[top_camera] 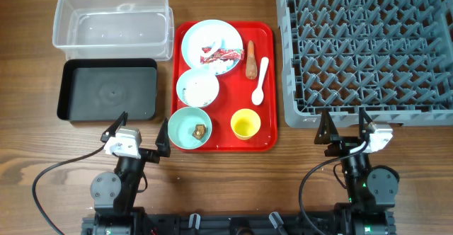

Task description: Sort waste into correct bins and load items into the dishwasher rack

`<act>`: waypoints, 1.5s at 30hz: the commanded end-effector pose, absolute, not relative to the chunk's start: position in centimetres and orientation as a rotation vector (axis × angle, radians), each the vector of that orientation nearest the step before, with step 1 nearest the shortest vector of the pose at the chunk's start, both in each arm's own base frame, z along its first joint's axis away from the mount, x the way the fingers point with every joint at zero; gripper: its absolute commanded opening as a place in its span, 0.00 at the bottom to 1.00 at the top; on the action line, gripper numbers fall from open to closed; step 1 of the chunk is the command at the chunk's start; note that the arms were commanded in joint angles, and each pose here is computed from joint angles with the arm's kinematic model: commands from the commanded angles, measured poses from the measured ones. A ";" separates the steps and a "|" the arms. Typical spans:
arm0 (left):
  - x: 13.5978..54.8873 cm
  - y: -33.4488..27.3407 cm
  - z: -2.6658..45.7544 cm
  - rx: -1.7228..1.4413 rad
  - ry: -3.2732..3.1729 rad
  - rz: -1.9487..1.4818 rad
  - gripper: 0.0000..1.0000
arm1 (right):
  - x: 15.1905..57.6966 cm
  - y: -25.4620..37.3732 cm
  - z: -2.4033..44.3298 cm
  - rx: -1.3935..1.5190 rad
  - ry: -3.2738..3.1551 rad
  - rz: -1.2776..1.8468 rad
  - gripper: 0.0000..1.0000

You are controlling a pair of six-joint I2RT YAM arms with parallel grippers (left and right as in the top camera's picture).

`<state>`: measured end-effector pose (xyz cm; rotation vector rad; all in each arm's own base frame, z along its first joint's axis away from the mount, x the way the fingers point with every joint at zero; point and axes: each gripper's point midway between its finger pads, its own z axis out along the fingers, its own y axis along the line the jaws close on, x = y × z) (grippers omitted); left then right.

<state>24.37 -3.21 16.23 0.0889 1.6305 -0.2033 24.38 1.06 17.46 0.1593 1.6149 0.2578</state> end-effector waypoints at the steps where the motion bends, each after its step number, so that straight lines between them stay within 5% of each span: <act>1: 24.4 -3.0 16.1 0.074 1.629 -0.203 1.00 | 24.4 1.0 17.4 0.168 1.609 0.260 1.00; 45: 24.4 -3.0 16.1 0.074 1.629 -0.203 1.00 | 24.4 0.5 17.8 0.192 1.588 0.241 1.00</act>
